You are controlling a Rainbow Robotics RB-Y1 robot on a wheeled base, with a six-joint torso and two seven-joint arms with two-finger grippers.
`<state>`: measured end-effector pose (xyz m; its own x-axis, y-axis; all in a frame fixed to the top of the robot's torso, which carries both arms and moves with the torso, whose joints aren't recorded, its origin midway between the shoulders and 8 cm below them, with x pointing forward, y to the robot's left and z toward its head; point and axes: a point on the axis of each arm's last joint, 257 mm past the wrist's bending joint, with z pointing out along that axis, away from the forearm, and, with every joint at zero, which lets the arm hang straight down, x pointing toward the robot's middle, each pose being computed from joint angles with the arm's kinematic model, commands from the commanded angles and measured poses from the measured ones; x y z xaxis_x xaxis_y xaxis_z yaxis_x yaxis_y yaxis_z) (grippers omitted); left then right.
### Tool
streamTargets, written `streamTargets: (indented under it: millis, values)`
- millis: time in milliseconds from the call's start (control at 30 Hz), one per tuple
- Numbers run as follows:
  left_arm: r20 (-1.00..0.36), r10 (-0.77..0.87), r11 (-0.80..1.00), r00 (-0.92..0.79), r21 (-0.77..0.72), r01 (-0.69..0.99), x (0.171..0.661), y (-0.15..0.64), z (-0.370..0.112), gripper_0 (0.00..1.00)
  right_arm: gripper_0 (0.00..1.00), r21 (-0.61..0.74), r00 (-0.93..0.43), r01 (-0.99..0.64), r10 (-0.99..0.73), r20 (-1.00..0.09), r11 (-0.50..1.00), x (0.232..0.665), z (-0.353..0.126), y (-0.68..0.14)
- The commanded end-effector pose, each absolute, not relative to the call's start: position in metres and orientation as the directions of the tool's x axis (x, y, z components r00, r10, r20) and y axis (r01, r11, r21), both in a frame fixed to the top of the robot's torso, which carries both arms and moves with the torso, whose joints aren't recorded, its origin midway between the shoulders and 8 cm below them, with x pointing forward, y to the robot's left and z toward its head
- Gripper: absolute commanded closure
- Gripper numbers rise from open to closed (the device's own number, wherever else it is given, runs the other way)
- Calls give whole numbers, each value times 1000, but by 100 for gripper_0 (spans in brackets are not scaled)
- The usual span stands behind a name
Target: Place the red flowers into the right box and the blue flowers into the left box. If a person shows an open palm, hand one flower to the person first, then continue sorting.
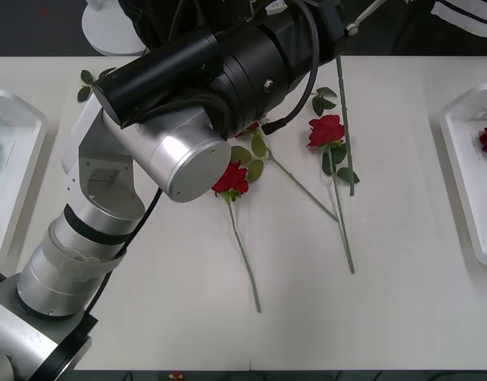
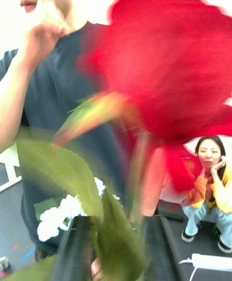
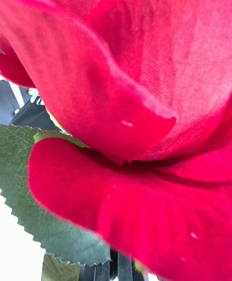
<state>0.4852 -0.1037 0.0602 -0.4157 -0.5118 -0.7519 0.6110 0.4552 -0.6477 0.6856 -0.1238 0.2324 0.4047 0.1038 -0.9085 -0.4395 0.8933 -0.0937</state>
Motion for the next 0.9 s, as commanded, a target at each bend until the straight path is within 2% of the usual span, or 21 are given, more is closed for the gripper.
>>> streamTargets:
  millis: [33,200,433,567,700,767,900]
  values:
    - [-765,-515,422,-386,-619,663,467,-115,82,100,11,-97,445,-478,146,-883,873,670,275,-98]
    - [-765,-515,422,-386,-619,663,467,-115,82,100,0,-81,430,-497,164,-888,864,667,276,-95]
    - [-765,-515,422,-386,-619,663,467,-115,82,100,0,-112,338,-550,98,-936,828,656,263,-88]
    - [-765,-515,422,-386,-619,663,467,-115,82,100,0,-70,194,-616,65,-979,784,646,237,-79]
    - [-765,-515,422,-386,-619,663,467,-115,82,100,0,36,-20,-675,30,-999,737,637,194,-76]
    - [-765,-515,422,-386,-619,663,467,-115,82,100,0,117,-175,-683,-6,-985,721,630,159,-82]
    - [-765,-515,422,-386,-619,663,467,-115,82,100,0,144,-386,-652,-161,-908,745,615,90,-108]
